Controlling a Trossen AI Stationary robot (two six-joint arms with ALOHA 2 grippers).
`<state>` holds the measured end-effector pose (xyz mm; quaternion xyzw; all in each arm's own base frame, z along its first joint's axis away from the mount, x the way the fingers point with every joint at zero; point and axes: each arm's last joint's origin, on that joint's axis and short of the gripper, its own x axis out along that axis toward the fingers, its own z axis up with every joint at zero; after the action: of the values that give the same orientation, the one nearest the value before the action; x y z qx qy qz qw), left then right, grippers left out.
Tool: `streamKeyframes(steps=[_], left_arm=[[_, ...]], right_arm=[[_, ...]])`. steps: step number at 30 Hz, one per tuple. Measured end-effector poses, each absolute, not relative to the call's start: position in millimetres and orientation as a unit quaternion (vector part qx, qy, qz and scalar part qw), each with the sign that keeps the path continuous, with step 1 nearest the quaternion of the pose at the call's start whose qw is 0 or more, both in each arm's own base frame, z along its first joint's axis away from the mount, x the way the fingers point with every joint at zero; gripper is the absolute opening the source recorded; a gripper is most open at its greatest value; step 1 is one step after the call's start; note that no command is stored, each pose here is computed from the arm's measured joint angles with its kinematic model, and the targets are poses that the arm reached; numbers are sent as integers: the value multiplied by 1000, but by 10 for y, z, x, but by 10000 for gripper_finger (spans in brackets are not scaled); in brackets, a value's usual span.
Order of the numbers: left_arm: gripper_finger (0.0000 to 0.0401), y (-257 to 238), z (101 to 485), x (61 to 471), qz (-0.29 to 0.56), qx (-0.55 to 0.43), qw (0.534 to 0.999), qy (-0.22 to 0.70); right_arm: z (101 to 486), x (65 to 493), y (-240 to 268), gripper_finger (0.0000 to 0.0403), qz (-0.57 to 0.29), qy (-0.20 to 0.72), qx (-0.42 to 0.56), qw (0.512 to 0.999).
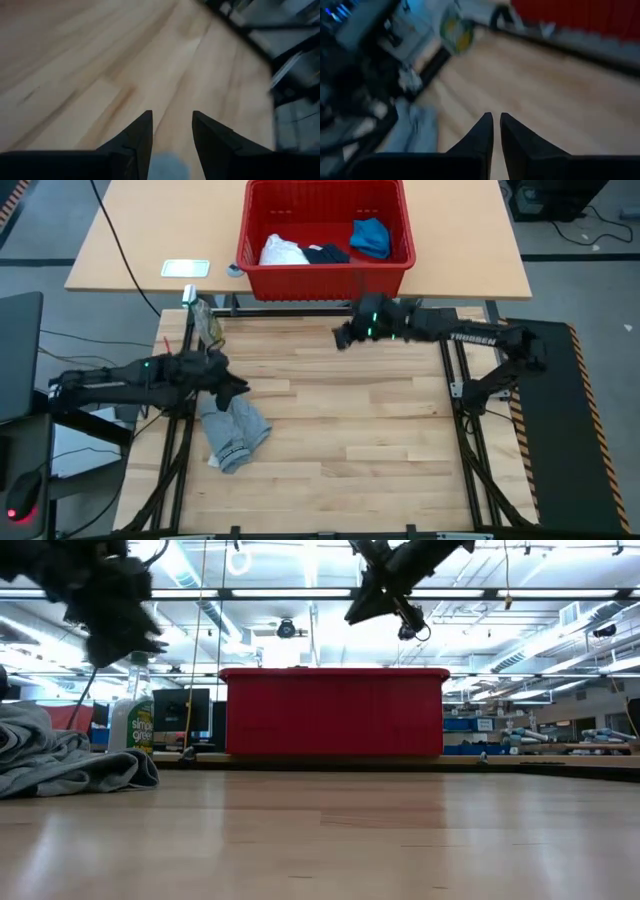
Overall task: Fold laundry
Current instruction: Remove the black pants from the red laundry bin
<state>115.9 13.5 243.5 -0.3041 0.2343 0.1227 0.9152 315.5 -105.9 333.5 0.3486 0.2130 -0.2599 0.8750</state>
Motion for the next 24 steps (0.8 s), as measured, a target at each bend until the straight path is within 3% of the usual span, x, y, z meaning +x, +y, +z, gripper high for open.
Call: streamKeyframes(steps=[9,14,24], left_arm=[[142,541,2593,1450,141,-308,935,108],[142,904,2819,1547,145,-276,950,-34],[142,1726,3308,1742,205,-202,955,-72]], right_arm=[[3627,2984,-1878,43,-248,176,298,905],[3810,2863,-2313,43,-205,149,259,932],[3889,2612,-3296,43,-219,133,223,940]])
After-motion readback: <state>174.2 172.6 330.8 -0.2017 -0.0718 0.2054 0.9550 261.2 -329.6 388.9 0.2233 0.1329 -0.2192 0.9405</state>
